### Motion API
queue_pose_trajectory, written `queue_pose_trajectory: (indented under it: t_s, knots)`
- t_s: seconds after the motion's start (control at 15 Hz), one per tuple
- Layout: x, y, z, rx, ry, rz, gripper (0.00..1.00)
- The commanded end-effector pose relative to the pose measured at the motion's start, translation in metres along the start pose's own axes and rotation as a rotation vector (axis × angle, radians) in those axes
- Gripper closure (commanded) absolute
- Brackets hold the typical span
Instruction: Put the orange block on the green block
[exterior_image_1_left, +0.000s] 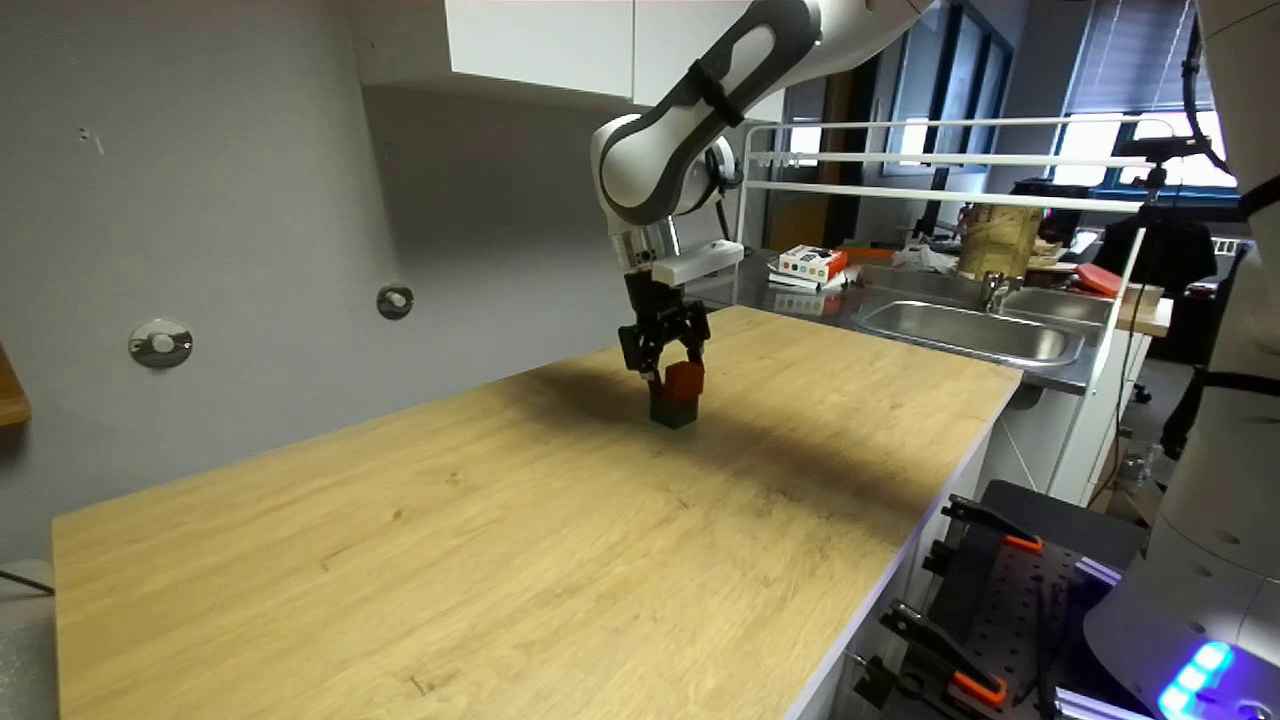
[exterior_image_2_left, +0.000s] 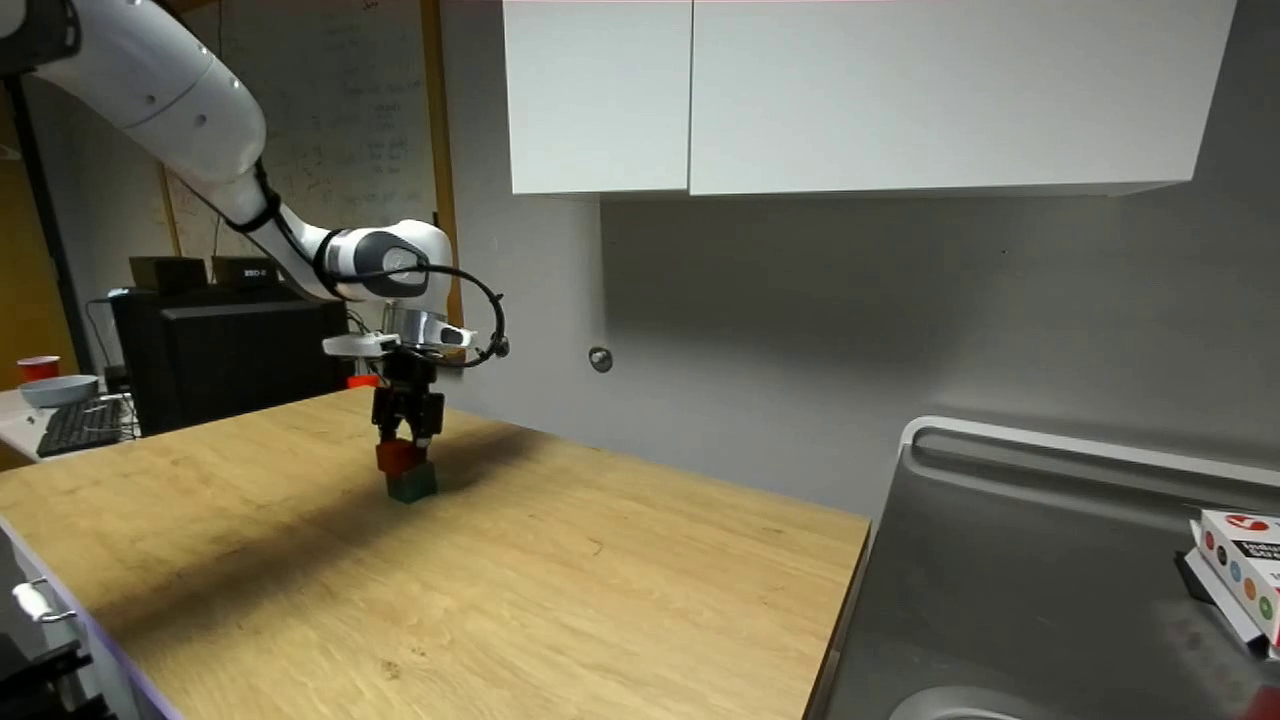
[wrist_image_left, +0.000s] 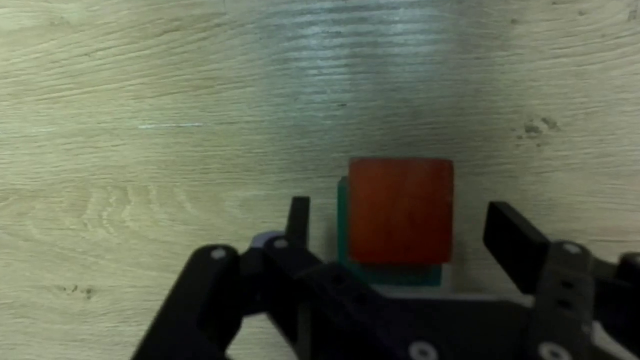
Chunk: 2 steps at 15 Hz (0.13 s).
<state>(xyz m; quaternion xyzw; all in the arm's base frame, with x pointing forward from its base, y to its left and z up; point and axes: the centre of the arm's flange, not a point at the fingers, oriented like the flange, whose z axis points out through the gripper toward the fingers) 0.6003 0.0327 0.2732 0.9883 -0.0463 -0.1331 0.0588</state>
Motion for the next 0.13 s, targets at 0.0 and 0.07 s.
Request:
queue_pose_trajectory:
  t_s: [0.0,0.07]
  knots:
    - [0.0062,-0.0056,-0.0092,-0.021,-0.013,0.006,0.0]
    - [0.0056,-0.0051,-0.0102,-0.027,-0.009,0.014,0.0]
